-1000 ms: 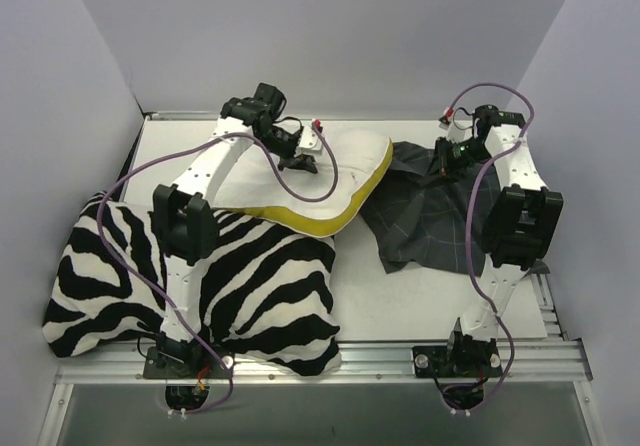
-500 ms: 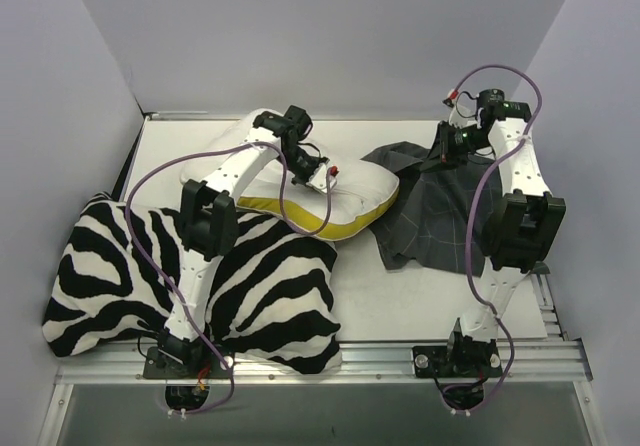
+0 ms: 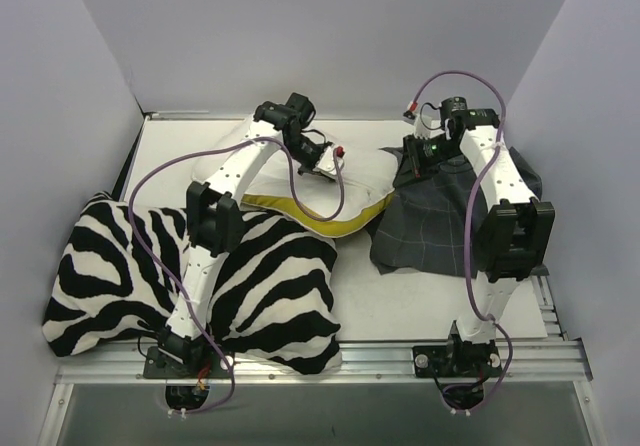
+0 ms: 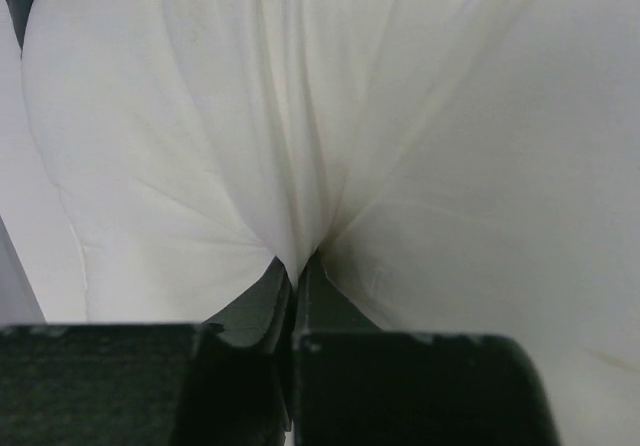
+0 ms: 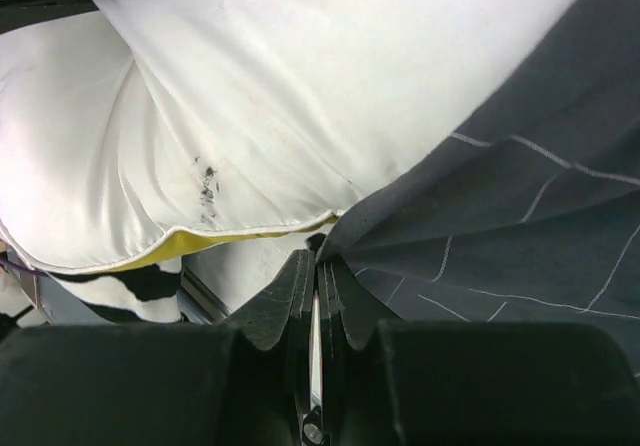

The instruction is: Put the pillow into the pillowcase

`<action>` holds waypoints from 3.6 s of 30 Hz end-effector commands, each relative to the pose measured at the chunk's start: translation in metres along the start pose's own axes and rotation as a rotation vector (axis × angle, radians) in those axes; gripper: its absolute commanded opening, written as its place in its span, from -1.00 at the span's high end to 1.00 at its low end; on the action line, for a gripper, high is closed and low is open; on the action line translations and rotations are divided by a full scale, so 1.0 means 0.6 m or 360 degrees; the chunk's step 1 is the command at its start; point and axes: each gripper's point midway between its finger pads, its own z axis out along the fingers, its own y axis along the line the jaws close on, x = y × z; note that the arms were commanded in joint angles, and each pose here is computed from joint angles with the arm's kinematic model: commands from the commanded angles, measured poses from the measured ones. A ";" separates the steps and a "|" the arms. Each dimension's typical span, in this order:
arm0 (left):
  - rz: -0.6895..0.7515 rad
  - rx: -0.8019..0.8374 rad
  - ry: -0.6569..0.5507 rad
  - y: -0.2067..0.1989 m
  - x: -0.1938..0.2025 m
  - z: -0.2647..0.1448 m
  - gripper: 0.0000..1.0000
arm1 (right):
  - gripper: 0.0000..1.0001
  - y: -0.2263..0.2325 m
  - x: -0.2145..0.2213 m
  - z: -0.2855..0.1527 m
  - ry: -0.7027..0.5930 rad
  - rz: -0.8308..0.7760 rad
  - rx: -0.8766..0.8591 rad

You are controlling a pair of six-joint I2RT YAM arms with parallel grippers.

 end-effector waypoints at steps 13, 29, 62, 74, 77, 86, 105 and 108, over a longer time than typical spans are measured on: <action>0.0272 0.0118 -0.0192 -0.011 -0.064 0.075 1.00 | 1.00 0.013 -0.056 -0.081 -0.0231 -0.0043 0.0028; -0.0480 -0.1261 -0.0074 0.292 0.026 0.052 1.00 | 1.00 -0.012 0.026 -0.046 -0.0024 0.0013 0.0077; -0.0294 -0.0065 0.0075 -0.027 -0.024 0.118 -0.95 | 0.09 -0.131 0.149 0.081 -0.0064 0.0561 0.0355; -0.0200 -0.0043 0.0108 -0.033 -0.008 0.139 -0.95 | 0.33 -0.166 0.167 0.099 -0.0066 0.0412 0.0486; -0.0189 -0.0050 0.0117 -0.028 -0.004 0.140 -0.95 | 0.29 -0.163 0.171 0.083 -0.0059 0.0374 0.0431; -0.0176 -0.0053 0.0093 -0.021 -0.003 0.145 -0.92 | 0.26 -0.160 0.170 0.071 0.0015 0.0293 0.0395; -0.0178 -0.0072 0.0082 -0.013 -0.007 0.140 -0.88 | 0.71 -0.155 0.167 0.066 0.0038 0.0171 0.0288; -0.0178 -0.0064 0.0068 -0.014 -0.012 0.143 -0.88 | 0.91 -0.148 0.170 0.065 0.0040 0.0165 0.0262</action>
